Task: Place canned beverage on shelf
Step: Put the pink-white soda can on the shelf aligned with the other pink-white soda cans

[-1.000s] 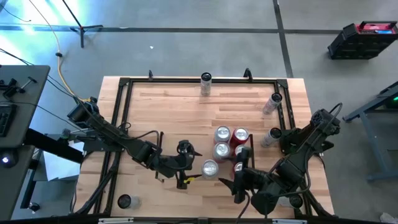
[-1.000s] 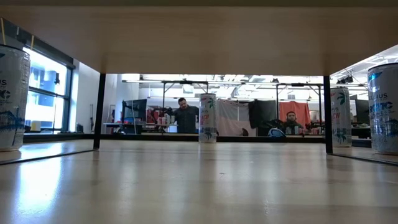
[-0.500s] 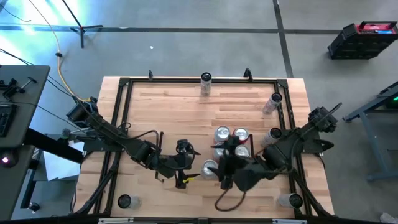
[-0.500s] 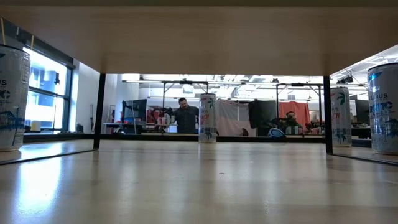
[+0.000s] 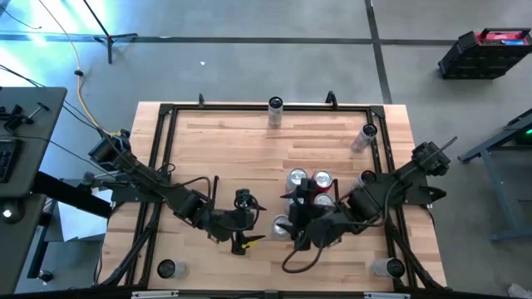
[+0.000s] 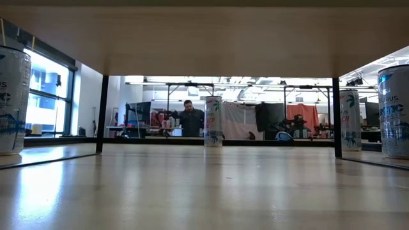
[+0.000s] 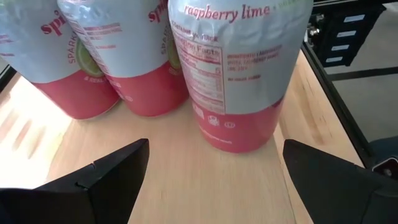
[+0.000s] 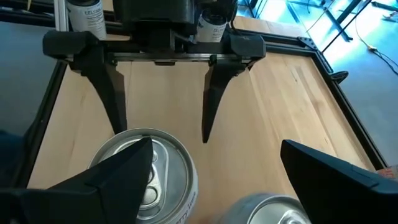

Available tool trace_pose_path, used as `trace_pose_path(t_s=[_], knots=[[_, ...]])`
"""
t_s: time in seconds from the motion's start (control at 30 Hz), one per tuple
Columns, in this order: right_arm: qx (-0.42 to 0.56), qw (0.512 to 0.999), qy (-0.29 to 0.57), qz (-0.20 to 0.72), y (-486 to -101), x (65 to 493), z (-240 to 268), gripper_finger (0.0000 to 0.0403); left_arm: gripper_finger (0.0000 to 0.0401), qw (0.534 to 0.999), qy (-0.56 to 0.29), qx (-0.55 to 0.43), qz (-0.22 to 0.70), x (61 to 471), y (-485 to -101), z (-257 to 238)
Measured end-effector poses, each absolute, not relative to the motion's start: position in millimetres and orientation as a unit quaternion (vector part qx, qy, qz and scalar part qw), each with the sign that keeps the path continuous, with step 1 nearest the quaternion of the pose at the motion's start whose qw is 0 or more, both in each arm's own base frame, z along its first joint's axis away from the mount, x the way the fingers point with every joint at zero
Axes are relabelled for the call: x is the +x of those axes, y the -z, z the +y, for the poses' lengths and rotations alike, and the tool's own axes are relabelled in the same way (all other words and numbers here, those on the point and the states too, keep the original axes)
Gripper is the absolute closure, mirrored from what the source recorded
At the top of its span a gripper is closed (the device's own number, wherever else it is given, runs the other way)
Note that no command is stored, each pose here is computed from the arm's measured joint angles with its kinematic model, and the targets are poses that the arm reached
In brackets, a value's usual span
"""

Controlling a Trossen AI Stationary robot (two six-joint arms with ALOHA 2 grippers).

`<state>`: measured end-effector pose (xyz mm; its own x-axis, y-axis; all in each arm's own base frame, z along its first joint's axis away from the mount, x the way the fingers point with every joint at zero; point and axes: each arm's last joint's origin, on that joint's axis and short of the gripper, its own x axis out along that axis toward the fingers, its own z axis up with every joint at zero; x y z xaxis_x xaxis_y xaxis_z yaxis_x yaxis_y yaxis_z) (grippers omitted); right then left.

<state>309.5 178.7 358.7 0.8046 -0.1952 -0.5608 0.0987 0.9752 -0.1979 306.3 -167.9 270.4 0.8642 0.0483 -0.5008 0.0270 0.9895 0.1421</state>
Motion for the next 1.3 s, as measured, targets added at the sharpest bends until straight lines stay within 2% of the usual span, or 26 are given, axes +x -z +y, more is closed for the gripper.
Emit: trace_pose_path(t_s=[0.53,0.9,1.3], knots=[[-0.073,0.935,0.108,0.329,-356.8,294.2,179.8,0.0061,0.0039,0.963,-0.007,0.069,0.261,305.8,-270.3,-168.4],[-0.079,0.939,0.098,0.320,-366.3,273.2,187.2,0.0061,0.0039,0.961,-0.009,0.068,0.267,305.2,-269.1,-168.0],[-0.075,0.937,0.108,0.325,-365.9,274.2,182.9,0.0061,0.0039,0.962,-0.009,0.063,0.267,305.2,-269.1,-168.0]])
